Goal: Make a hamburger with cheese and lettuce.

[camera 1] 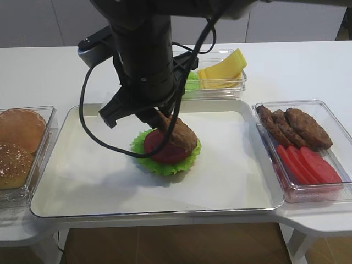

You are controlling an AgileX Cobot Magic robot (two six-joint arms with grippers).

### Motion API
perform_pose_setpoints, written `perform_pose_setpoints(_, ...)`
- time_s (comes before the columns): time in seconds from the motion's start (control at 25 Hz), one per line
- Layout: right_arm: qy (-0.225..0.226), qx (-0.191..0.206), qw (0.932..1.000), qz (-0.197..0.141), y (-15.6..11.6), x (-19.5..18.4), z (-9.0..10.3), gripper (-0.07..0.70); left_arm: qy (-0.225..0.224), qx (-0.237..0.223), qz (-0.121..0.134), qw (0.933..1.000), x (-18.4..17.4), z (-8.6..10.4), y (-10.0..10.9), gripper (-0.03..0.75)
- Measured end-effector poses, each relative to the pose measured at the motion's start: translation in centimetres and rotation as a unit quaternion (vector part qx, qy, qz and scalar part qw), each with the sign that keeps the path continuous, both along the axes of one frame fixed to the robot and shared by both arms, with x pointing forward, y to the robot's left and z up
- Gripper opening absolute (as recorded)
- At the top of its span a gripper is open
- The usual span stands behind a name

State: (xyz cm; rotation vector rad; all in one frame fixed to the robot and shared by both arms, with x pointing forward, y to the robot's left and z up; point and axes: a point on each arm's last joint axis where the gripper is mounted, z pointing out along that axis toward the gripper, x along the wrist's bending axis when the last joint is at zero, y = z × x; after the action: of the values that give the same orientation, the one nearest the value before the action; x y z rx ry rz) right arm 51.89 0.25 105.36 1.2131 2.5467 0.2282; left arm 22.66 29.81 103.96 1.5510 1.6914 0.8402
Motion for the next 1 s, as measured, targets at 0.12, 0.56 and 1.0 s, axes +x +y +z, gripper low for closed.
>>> perform_pose_setpoints(0.12, 0.004, 0.003, 1.0000, 0.000, 0.05, -0.06, -0.02, 0.230, 0.000, 0.000, 0.000, 1.0000, 0.00, 0.00, 0.00, 0.358)
perform_pose_setpoints(0.56, 0.005, 0.004, 1.0000, 0.000, 0.07, -0.09, -0.03, 0.241, 0.000, 0.000, 0.000, 1.0000, 0.00, 0.00, 0.00, 0.358)
perform_pose_setpoints(1.0, -0.007, -0.008, 0.9999, -0.002, -0.39, 0.41, 0.04, 0.262, 0.000, 0.000, 0.000, 1.0000, 0.00, 0.00, 0.00, 0.358)
